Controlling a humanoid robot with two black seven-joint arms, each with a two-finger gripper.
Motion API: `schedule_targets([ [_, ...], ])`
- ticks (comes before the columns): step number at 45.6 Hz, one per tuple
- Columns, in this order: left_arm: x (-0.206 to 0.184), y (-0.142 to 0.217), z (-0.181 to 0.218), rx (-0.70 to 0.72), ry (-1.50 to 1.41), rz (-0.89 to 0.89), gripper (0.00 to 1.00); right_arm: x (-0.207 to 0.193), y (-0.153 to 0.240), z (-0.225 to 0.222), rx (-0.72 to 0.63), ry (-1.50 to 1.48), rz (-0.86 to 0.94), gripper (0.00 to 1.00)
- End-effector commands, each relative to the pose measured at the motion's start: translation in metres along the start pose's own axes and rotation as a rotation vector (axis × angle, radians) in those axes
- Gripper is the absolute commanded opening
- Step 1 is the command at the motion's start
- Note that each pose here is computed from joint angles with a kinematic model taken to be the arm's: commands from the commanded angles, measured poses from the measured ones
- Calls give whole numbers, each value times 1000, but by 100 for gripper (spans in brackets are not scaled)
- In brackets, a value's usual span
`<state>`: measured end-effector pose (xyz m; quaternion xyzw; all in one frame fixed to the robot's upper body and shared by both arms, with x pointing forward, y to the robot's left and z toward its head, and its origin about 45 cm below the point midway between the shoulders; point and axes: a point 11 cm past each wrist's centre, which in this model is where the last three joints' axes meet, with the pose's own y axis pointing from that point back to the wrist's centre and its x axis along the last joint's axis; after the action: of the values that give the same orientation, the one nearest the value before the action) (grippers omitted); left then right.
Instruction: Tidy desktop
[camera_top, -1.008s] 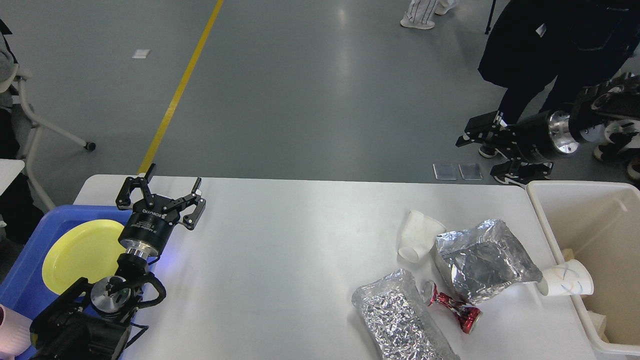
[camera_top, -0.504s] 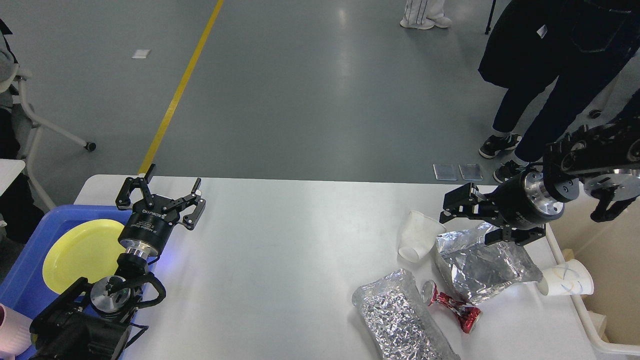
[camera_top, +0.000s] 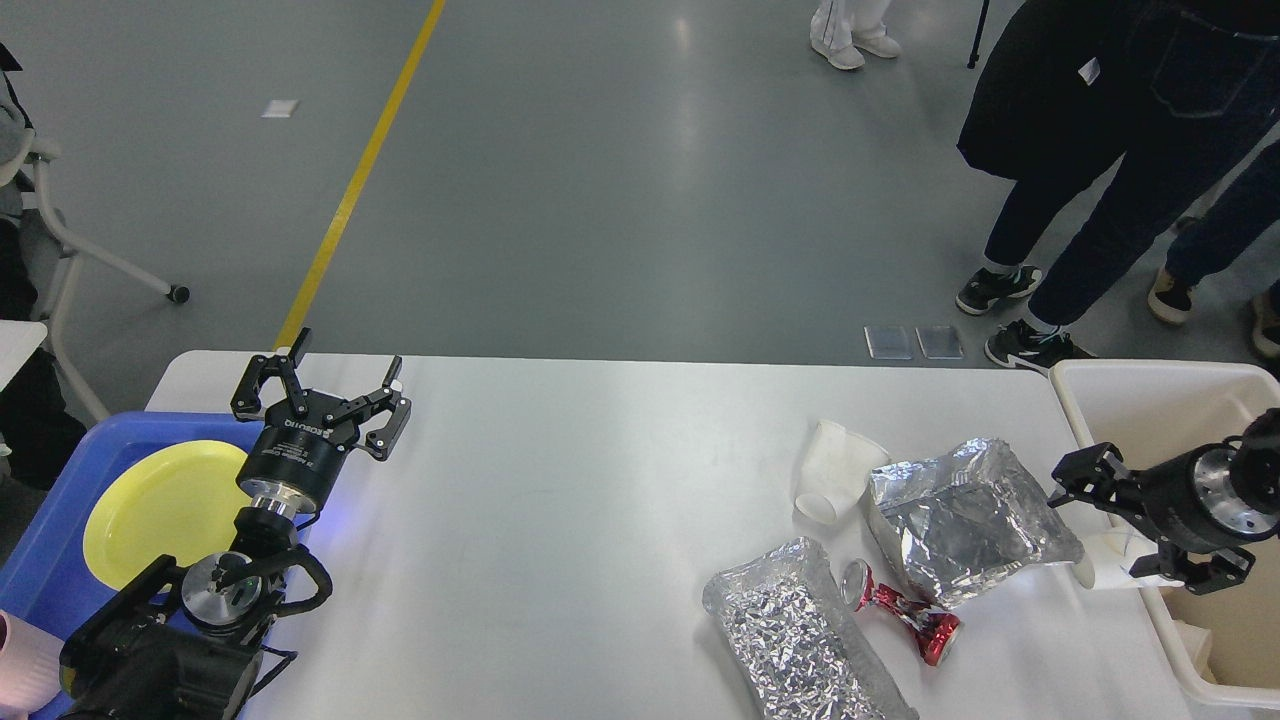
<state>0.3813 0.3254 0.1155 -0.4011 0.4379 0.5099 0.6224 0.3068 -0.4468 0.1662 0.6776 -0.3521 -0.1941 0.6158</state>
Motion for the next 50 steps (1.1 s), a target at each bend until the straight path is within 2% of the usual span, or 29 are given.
schedule_targets([
  [1,0,0,0,0,0,0,96,11,-16,16,0,-164,64,100],
  [11,0,0,0,1,0,-1,96,22,-35,35,1,-240,133,100],
  [18,0,0,0,1,0,-1,96,16,-48,50,-34,-258,132,100],
  [27,0,0,0,1,0,1,96,3,-63,51,-16,-301,126,100],
  [36,0,-1,0,1,0,-1,96,0,-83,59,-44,-308,187,100],
  [50,0,-1,0,0,1,-1,96,5,-93,53,-4,-341,218,100],
])
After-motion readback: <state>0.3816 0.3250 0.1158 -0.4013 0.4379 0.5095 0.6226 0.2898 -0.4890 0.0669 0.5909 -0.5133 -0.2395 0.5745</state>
